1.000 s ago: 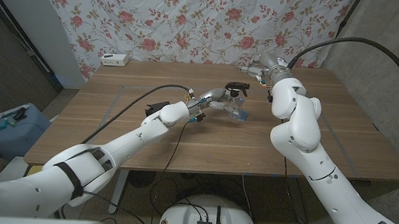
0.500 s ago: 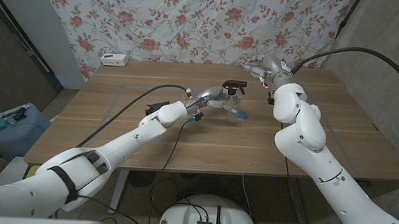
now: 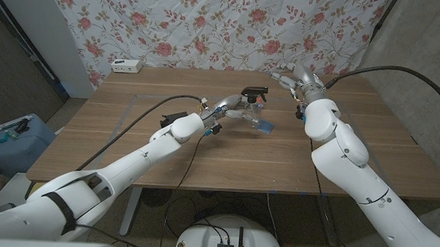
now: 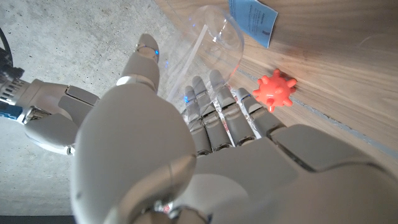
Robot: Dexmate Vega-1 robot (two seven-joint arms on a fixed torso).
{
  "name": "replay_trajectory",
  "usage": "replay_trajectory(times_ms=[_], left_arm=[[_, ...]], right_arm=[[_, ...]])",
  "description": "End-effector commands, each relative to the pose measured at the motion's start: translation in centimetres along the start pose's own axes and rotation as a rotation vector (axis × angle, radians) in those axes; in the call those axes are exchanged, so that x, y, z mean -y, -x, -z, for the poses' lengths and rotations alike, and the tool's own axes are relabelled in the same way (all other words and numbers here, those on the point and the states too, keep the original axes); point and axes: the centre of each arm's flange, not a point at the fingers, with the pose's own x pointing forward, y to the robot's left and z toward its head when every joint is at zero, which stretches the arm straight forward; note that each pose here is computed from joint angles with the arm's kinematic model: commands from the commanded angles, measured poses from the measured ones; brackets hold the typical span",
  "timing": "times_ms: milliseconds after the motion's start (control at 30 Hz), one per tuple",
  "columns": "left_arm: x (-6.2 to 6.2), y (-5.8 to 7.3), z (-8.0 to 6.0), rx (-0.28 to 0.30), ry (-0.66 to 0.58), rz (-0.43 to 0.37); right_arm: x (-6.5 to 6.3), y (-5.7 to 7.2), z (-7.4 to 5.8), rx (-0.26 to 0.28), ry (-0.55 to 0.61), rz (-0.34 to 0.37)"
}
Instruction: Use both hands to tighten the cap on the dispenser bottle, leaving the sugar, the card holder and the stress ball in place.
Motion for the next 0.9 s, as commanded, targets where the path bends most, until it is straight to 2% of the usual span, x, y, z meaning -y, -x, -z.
replay_trajectory(times_ms=[33,900], left_arm=[[0.1,1.2,-0.4,-0.019,-0.007,-0.037],[0.5,3.7,-0.1,-0.041,-0.043,-0.145]], right_arm=[[-0.6,0.2,1.3,0.004,-0.122,0.017],[-3.2,0.2,3.8,0.044,-0.376,0.037]])
